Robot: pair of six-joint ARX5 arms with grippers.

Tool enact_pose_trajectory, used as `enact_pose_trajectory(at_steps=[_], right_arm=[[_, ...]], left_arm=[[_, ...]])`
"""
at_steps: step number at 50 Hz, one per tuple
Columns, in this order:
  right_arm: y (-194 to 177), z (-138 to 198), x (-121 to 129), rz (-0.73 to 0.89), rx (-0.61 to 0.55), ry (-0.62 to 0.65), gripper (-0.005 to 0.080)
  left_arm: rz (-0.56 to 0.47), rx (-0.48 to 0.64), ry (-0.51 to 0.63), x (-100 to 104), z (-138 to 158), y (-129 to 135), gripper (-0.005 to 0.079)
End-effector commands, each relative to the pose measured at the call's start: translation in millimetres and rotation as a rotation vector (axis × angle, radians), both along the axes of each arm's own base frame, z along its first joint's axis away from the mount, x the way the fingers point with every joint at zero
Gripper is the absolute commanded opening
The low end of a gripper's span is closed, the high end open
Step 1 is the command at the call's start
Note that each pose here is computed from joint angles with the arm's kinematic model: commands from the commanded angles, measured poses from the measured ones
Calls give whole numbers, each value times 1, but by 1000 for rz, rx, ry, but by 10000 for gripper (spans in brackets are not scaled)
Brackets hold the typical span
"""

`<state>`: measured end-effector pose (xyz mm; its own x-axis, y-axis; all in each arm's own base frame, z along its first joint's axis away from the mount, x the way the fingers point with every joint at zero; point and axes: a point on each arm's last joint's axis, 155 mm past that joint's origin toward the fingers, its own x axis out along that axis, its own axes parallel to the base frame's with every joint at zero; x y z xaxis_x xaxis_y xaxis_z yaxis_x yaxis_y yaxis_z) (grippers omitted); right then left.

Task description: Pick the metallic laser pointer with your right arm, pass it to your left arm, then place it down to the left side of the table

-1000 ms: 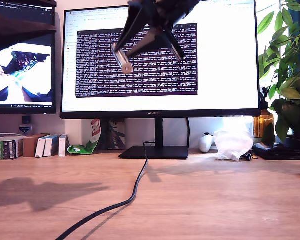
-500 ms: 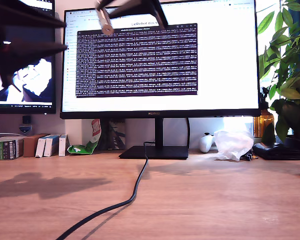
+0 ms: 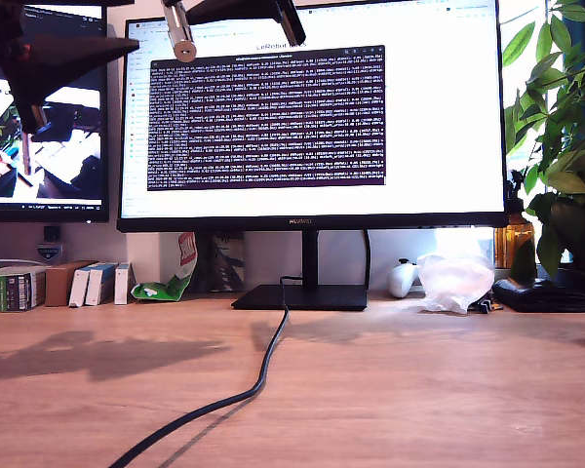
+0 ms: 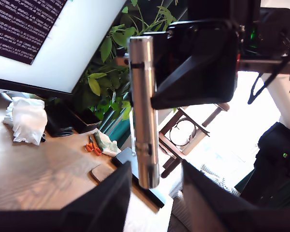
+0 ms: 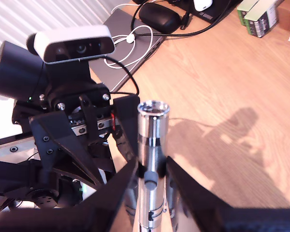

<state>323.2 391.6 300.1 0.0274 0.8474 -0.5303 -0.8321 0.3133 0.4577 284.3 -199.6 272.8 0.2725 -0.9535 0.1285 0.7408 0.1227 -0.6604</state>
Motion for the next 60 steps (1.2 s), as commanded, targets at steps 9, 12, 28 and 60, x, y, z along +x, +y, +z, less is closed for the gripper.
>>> enact_pose_trajectory(at_steps=[9, 12, 28, 60], right_arm=[[16, 17, -19, 50, 41, -40, -13], [20, 19, -22, 54, 46, -38, -13], [32, 20, -36, 87, 53, -38, -13], [36, 20, -43, 101, 53, -38, 65]], left_arm=[[-17, -4, -14, -2, 5, -4, 267], [-21, -4, -13, -2, 5, -5, 267], [-49, -6, -20, -9, 6, -13, 267], [-56, -21, -39, -12, 13, -13, -22]])
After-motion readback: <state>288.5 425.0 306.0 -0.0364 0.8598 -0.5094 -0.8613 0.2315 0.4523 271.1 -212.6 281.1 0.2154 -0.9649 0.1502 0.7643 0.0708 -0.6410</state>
